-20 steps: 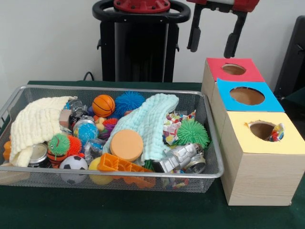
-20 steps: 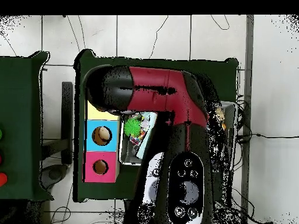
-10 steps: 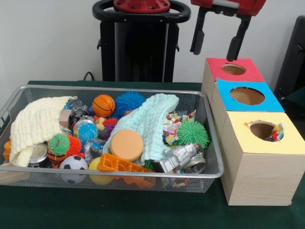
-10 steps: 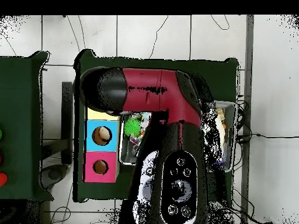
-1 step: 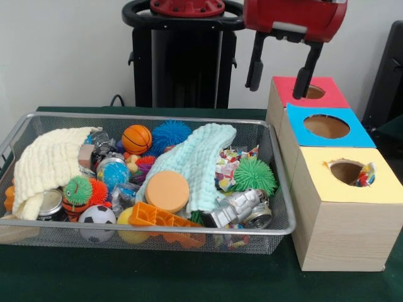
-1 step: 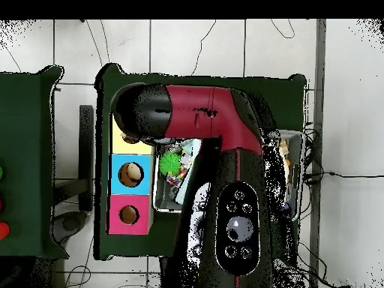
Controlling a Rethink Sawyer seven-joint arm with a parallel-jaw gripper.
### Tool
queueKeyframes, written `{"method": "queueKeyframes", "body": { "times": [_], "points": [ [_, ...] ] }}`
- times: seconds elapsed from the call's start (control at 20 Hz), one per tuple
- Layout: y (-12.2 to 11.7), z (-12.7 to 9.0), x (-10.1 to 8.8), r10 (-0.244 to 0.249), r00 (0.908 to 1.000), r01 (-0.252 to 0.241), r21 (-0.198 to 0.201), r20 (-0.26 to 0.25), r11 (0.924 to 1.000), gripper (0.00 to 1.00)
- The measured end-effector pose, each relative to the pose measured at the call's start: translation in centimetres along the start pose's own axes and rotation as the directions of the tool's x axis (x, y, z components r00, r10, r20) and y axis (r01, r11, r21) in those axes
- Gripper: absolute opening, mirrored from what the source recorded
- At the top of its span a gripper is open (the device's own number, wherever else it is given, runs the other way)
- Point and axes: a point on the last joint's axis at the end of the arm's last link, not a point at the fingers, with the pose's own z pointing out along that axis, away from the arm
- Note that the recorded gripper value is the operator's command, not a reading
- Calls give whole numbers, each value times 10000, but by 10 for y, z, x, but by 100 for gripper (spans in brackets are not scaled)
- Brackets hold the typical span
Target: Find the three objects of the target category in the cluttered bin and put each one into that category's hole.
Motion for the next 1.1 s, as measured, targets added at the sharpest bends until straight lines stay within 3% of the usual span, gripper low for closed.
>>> {"method": "queueKeyframes", "body": {
  "times": [0.75, 1.1],
  "points": [
    [-3, 15, 2, 10, 9999, -13, -166, -164, 9999, 100],
    [-2, 18, 21, 109, 9988, -121, -240, -487, 9996, 100]
  ]
}}
